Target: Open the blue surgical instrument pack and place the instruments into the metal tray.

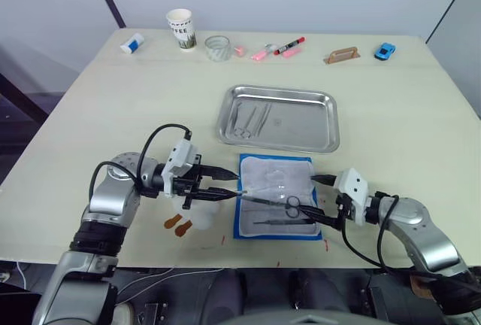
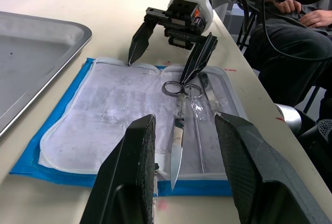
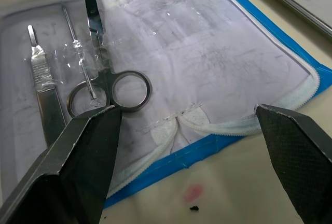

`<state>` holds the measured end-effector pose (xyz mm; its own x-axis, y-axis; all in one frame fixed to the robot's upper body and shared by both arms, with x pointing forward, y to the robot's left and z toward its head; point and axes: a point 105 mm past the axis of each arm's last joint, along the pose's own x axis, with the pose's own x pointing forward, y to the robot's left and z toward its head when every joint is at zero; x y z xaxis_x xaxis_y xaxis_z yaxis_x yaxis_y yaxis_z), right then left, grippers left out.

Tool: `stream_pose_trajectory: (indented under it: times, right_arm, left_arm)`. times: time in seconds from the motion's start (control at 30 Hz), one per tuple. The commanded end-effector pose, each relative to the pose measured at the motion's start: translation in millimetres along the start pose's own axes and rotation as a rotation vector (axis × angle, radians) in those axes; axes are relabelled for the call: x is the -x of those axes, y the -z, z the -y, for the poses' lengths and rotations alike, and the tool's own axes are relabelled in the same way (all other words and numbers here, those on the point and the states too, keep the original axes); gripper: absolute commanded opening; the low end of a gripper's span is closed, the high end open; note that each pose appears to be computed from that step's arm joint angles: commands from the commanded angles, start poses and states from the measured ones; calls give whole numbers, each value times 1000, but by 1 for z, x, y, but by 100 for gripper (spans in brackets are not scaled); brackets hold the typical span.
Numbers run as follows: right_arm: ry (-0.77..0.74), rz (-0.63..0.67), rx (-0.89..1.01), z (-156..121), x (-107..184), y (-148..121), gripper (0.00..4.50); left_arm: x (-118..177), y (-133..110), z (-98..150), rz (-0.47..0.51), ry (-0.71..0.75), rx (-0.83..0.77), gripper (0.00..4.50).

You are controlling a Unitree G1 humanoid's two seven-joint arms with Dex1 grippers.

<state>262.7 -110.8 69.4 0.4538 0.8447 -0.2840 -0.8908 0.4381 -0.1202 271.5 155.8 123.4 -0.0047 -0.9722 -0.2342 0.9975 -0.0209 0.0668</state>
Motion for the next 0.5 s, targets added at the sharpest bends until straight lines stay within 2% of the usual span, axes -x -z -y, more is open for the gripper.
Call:
stream_pose_trajectory:
  times: [0.03,0.27,0.4,0.43,0.5]
  right_arm:
    - [12,66,35,5,10,-21,450]
    - [-28,167,33,-2,27,-38,450]
    - [-70,189,32,-8,46,-44,450]
    - [-79,196,29,-10,51,-47,450]
    - [-90,205,27,-12,57,-50,450]
  left_arm:
    - [2,-10,7,16,60,-52,191]
    - [0,-15,5,31,69,-65,191]
    - [0,-10,3,-34,79,-72,191]
    - [-1,-9,2,-53,79,-93,246]
    - [-2,-6,0,-70,79,-114,313]
